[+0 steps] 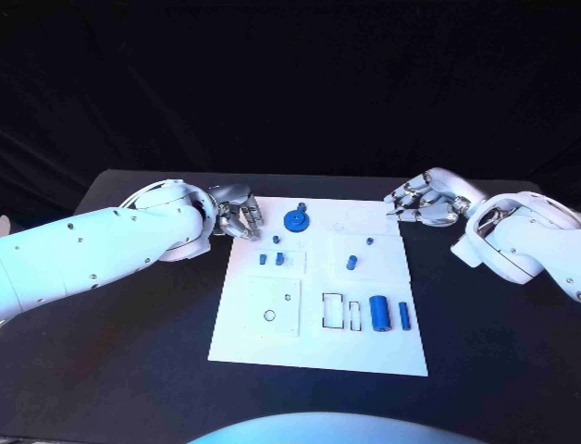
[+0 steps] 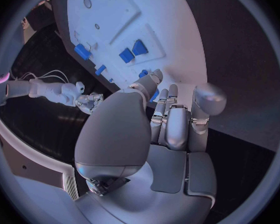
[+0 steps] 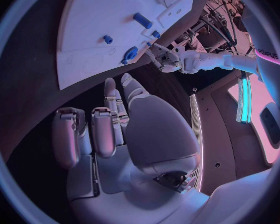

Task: Assemble the parts on the task board

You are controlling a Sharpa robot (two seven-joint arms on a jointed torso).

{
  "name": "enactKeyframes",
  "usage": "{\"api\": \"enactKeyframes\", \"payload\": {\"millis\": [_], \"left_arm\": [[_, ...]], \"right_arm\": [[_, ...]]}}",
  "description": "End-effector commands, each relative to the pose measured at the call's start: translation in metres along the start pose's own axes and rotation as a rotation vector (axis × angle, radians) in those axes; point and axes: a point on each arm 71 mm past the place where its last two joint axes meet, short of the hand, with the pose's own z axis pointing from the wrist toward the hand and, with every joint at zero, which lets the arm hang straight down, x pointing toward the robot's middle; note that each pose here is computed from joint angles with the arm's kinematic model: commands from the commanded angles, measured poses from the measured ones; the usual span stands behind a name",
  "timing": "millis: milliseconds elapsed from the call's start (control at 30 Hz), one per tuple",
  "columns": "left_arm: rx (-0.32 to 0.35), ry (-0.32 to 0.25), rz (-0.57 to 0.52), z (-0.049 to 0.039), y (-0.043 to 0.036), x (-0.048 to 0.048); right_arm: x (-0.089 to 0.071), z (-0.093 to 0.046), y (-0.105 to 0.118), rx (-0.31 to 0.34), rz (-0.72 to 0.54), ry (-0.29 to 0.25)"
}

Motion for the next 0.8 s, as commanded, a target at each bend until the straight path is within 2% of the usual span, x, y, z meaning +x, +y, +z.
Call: {"api": "enactKeyframes", "payload": {"millis": [33, 100, 133, 167, 233, 300, 367, 500, 800], "left_arm": [[0.076, -0.074, -0.357, -0.0047, 0.003, -0.0117], [0.116, -0.12, -0.607, -0.0099, 0.009, -0.0189], [0.121, -0.129, -0.653, -0.0108, 0.0099, -0.0199], [0.14, -0.158, -0.861, -0.0141, 0.0132, -0.0231], [0.159, -0.198, -1.111, -0.0178, 0.0172, -0.0263], [0.177, -0.241, -1.264, -0.0211, 0.0213, -0.0294], [0.188, -0.27, -1.347, -0.0236, 0.0247, -0.0315], [0.199, -0.297, -1.435, -0.0276, 0.0278, -0.0331], [0.225, -0.272, -1.492, -0.0327, 0.0189, -0.0297]], "right_arm": [[0.007, 0.001, 0.001, 0.007, -0.18, 0.062], [0.011, 0.002, 0.005, 0.001, -0.262, 0.08], [0.012, 0.002, 0.006, 0.0, -0.275, 0.082], [0.015, 0.003, 0.009, -0.005, -0.324, 0.089], [0.02, 0.004, 0.013, -0.006, -0.397, 0.1], [0.025, 0.006, 0.016, -0.004, -0.453, 0.111], [0.03, 0.007, 0.018, -0.003, -0.495, 0.12], [0.037, 0.01, 0.023, -0.006, -0.554, 0.138], [0.05, 0.017, 0.032, -0.023, -0.598, 0.174]]}}
